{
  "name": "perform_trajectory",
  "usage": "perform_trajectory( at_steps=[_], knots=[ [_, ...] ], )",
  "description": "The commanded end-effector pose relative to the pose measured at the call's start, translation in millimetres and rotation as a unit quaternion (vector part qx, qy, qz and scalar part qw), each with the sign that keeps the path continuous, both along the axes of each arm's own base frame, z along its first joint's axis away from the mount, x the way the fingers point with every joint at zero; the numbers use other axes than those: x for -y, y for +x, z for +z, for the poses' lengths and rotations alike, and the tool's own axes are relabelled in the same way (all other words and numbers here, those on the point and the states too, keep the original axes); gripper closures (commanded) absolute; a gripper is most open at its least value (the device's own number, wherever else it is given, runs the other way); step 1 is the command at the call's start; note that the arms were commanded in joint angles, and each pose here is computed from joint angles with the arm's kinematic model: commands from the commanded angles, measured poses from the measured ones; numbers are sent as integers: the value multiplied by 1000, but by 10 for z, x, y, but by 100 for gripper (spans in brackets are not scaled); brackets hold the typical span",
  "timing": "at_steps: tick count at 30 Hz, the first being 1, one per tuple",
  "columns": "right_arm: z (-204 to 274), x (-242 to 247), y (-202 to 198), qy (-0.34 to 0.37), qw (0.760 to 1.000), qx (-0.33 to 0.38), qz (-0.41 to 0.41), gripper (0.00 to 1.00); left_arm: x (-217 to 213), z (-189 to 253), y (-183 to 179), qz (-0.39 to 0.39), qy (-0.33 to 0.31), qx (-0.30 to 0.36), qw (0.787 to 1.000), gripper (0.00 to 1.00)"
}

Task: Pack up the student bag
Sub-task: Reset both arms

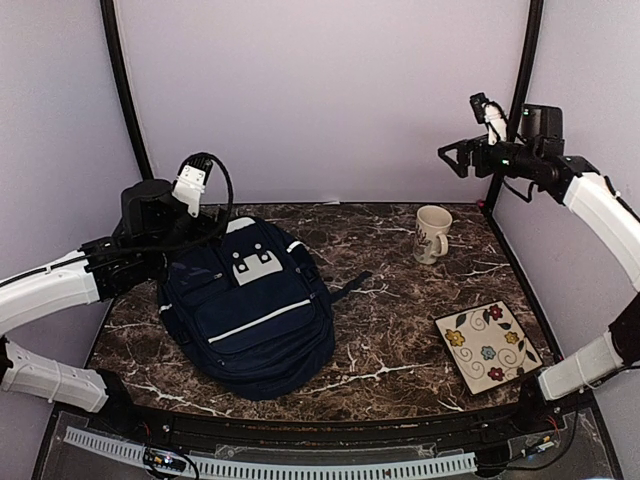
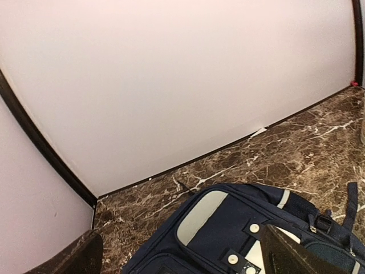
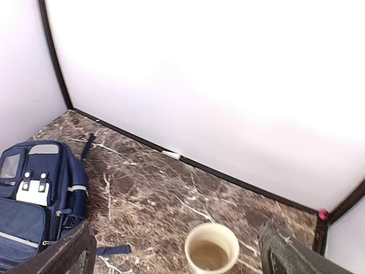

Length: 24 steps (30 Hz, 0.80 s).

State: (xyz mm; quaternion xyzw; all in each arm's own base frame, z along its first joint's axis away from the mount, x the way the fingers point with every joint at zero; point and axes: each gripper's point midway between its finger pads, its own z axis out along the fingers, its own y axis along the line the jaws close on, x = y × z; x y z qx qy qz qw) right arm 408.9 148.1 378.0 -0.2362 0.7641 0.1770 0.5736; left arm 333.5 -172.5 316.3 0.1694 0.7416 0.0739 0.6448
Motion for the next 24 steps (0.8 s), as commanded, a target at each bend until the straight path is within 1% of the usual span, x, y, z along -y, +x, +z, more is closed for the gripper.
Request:
perform_trajectory(
  at_steps=[1,3,5,8,10,13,16,20,24],
  knots=[
    [-173,327,-11,17,998,3,-61,0,-233,-129,134,58,-90,-1,994,1],
    [-281,481,-14,3,995,12,-98,0,-293,-229,128,65,-105,3,992,1],
    [-404,673,7,19,987,11,-157,0,-345,-256,115,67,-114,12,991,1],
    [-640,863,-7,44,981,5,-189,0,-382,-281,83,65,-107,21,992,1],
    [-790,934,-23,57,982,2,-180,0,-394,-269,62,64,-108,22,992,1],
    [-906,1016,15,38,981,-3,-191,0,-427,-227,31,65,-113,28,991,1],
    [-846,989,5,38,983,-2,-182,0,-449,-176,-12,61,-120,38,990,1],
    [-724,932,-21,49,985,-3,-167,0,-455,-150,-29,57,-114,43,991,1],
    [-716,842,-50,47,989,-9,-139,0,-469,-135,-36,60,-112,44,991,1]
  ],
)
